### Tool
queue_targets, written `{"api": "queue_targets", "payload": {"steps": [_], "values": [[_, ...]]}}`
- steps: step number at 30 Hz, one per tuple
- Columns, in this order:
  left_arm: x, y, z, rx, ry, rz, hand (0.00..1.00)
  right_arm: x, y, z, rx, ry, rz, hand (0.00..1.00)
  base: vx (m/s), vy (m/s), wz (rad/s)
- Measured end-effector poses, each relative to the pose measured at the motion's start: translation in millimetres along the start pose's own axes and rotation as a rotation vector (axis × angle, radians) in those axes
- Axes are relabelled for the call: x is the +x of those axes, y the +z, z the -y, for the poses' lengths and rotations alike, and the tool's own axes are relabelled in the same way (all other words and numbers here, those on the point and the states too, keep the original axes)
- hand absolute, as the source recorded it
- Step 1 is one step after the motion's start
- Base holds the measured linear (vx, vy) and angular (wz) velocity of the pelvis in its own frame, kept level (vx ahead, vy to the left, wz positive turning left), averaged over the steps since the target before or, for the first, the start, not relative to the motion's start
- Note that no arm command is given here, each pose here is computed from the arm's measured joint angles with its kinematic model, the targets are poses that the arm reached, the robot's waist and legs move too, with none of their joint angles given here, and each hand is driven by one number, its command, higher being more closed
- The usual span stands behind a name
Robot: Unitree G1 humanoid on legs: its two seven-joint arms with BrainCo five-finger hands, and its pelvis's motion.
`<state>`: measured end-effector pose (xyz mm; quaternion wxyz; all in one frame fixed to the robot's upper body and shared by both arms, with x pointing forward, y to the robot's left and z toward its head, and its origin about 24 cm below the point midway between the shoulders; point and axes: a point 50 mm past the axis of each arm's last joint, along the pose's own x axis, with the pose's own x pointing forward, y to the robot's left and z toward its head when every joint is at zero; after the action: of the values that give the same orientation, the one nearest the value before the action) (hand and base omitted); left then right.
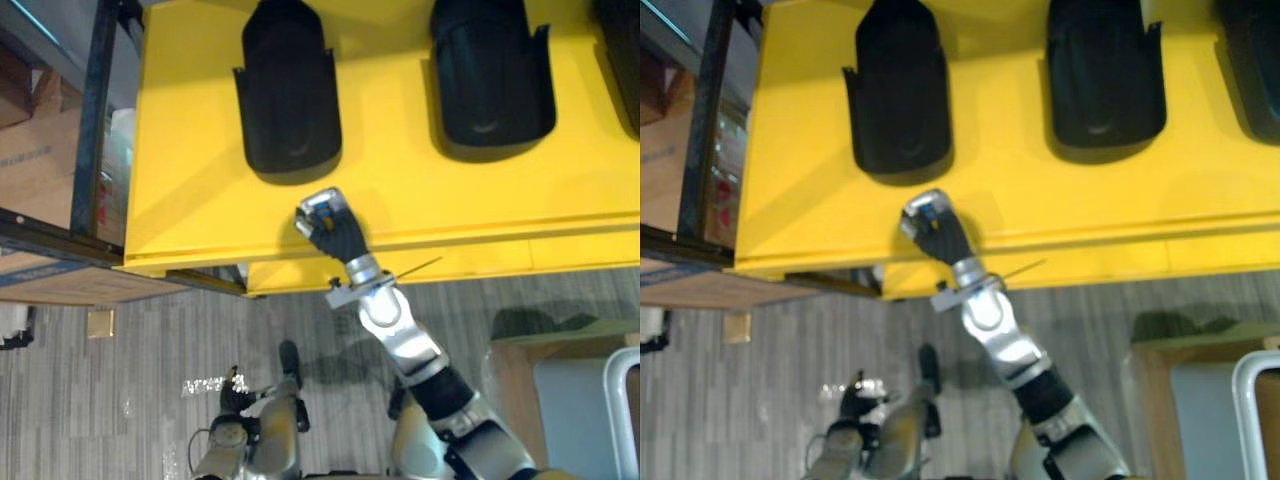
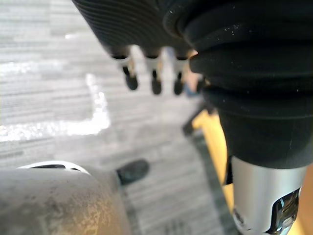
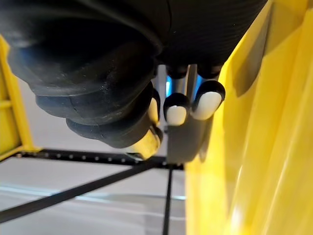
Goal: Walk over and take plastic housings, then place them on the shelf
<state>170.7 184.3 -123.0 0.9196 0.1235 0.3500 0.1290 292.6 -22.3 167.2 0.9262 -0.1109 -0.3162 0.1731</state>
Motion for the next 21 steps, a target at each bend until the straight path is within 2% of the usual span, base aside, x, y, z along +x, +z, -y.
{"api": "queue_targets", "payload": {"steps": [11, 21], "values": [[0, 3, 3, -0.011, -0.004, 0.011, 0.00, 25, -5, 9, 0.033, -0.012, -0.025, 1.00, -0.01, -0.012, 0.03], [-1, 2, 3, -0.013, -0.011, 0.006, 0.00, 31, -9, 16, 0.040, -0.035, -0.042, 1.00, -0.02, -0.029, 0.07]]}}
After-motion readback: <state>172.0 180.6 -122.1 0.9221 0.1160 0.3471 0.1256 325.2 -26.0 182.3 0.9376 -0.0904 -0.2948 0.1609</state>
